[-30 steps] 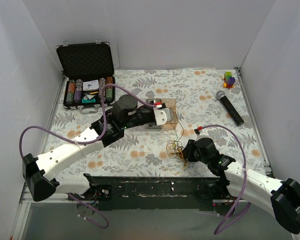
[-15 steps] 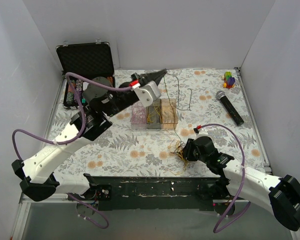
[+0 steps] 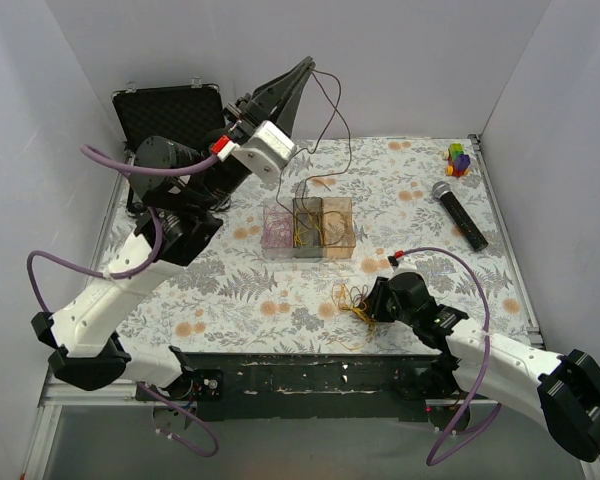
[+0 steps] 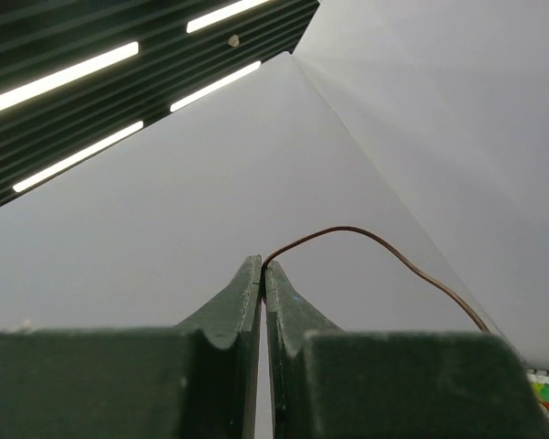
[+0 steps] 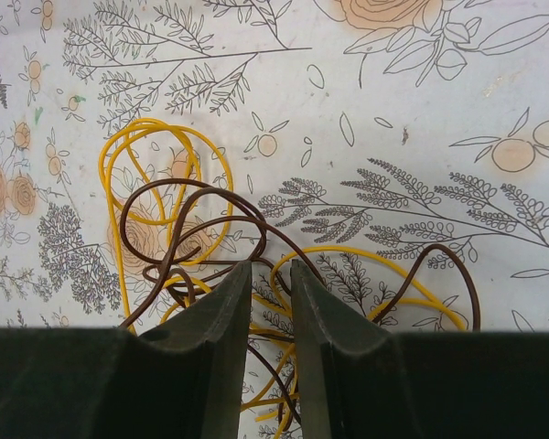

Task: Untangle the cables
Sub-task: Untie the cable, then place the cable in the bin.

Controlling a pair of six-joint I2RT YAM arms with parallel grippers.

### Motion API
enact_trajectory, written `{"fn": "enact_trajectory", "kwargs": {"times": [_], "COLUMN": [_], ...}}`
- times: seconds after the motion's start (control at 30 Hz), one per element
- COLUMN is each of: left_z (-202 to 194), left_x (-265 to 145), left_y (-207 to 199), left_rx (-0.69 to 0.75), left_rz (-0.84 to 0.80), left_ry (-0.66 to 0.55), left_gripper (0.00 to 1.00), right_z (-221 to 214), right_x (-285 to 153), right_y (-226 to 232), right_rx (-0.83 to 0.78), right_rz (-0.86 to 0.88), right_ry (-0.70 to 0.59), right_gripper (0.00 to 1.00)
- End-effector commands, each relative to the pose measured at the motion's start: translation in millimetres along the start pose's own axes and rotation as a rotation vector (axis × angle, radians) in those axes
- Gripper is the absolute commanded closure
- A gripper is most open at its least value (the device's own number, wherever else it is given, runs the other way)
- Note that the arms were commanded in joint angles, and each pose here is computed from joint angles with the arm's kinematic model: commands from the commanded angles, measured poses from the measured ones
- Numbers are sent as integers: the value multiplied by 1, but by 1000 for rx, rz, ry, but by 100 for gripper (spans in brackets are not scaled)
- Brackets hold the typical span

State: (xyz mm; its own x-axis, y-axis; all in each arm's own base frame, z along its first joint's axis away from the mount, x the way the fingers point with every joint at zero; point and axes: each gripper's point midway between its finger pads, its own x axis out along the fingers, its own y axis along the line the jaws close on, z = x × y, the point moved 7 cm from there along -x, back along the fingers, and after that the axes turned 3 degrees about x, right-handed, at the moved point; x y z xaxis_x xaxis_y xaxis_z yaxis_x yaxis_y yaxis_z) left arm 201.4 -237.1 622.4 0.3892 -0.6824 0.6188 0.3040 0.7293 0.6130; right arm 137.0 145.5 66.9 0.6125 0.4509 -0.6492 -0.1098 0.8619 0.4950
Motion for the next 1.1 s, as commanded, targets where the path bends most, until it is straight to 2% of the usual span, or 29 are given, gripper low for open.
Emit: {"fn": "enact_trajectory", "kwargs": {"times": [0.0,0.07,0.27,0.63,1.07], "left_z": [10,12,-13,-65,-127], "left_x": [9,14,22,7,-8], "left_y": [21,24,-7,-59,-96], "left_rx": [65,75,59,16,-5], "left_rz": [123,156,75,1,-26], "left_ry": [-63,-81,-53,64,170], "left_gripper": [100,100,100,100,100], "right_z": [-18,-19,-16,-12,-9], "right_x": [-4,-4,-4,-8,-8], "right_y": [-23,-24,-20,-17,-16], "right_rx": [-21,-18,-18,-15,-28], "right_rz": [-133,-133,-121,-105,-97], "right_ry": [90,92,90,57,46], "right_gripper": [68,68,68,68,69]}}
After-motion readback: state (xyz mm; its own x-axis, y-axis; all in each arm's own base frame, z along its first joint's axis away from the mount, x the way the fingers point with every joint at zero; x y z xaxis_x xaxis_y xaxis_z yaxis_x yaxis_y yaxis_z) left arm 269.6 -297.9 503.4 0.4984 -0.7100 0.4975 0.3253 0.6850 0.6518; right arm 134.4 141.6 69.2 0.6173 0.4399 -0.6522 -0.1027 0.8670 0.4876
